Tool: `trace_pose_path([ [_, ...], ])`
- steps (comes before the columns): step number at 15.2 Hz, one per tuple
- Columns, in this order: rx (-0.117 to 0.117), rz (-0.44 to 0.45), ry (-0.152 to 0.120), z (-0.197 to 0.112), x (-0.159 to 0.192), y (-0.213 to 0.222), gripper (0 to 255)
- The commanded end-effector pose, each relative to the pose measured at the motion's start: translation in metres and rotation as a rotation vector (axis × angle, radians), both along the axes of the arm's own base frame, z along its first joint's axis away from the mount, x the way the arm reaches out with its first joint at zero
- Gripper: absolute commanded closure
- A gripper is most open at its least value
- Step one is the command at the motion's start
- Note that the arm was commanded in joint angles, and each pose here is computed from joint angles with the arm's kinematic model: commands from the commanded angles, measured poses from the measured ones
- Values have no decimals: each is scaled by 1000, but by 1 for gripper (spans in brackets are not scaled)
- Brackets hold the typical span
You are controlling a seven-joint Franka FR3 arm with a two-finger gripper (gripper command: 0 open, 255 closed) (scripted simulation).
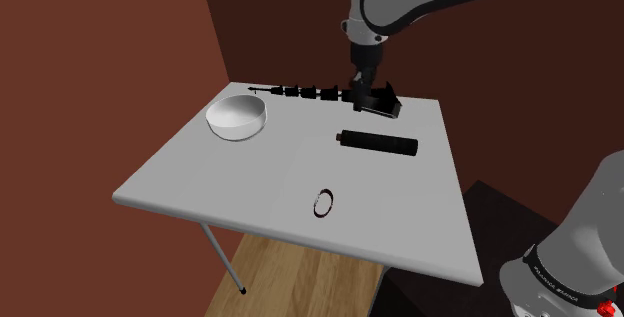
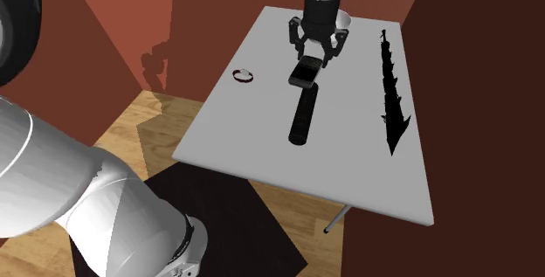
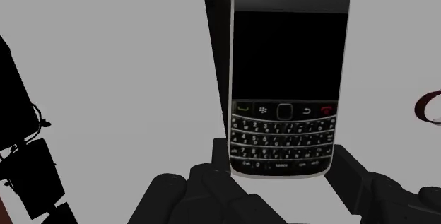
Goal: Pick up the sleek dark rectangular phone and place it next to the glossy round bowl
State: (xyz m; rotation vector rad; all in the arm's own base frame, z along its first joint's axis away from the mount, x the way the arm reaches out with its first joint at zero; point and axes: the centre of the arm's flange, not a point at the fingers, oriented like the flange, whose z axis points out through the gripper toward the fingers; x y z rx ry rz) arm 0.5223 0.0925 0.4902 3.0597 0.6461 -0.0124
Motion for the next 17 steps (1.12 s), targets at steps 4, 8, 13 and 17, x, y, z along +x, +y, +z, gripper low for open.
trace_pose_path([
  [4,1,-1,0,-2,16,61,255],
  [8,1,-1,0,-2,31,112,255],
  [13,1,-1,0,-2,49,176,255],
  [17,1,-1,0,-2,63,226,255],
])
